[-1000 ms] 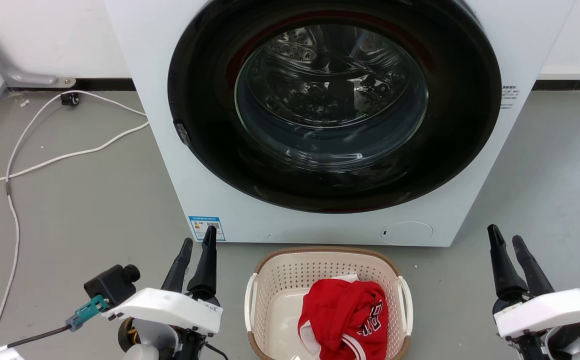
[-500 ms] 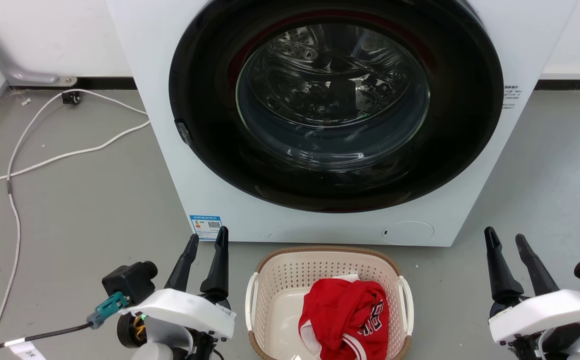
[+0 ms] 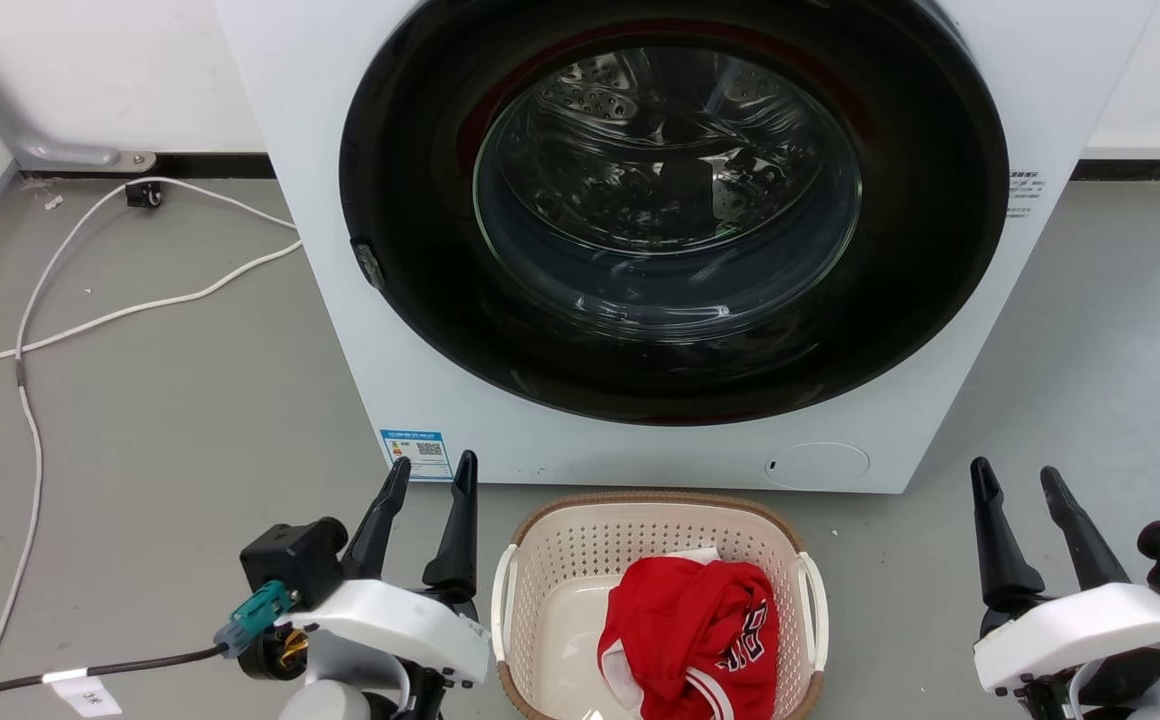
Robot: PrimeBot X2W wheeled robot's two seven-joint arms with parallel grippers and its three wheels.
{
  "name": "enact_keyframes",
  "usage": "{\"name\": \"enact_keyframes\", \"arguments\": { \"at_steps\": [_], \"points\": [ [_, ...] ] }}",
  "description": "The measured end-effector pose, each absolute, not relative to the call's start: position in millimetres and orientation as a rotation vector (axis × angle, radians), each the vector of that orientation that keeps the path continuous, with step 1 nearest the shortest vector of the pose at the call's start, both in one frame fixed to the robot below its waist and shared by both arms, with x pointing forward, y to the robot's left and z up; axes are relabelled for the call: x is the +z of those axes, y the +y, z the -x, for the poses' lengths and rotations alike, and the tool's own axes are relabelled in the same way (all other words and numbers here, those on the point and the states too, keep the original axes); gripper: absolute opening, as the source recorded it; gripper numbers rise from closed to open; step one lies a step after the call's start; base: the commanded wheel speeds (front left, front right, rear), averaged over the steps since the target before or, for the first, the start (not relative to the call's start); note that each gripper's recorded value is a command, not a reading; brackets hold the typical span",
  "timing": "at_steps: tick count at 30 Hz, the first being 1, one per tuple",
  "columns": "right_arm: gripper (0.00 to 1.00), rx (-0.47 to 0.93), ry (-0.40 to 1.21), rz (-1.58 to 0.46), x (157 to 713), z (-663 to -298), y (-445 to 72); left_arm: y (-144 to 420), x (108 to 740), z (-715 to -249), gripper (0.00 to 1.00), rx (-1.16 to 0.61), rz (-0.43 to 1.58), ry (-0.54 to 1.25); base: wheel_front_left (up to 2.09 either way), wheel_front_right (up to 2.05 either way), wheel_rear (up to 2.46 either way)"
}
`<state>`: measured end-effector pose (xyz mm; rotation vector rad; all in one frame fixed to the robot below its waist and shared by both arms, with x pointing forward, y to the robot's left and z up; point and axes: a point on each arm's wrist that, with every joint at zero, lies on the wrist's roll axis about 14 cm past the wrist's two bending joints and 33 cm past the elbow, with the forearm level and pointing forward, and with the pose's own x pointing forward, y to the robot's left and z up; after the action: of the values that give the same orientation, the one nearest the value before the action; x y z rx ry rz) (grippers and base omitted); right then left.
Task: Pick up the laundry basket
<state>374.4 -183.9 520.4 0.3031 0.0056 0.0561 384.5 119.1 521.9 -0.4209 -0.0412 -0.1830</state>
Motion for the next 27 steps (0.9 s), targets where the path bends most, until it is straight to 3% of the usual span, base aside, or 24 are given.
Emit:
{"name": "enact_keyframes", "arguments": {
  "at_steps": [27],
  "points": [
    [1.00, 0.068, -0.006, -0.108, 519.3, -374.4, -180.4, 101.4, 524.5, -381.4, 1.00, -0.241, 0.178, -0.090, 0.00, 0.00, 0.00]
  ]
}}
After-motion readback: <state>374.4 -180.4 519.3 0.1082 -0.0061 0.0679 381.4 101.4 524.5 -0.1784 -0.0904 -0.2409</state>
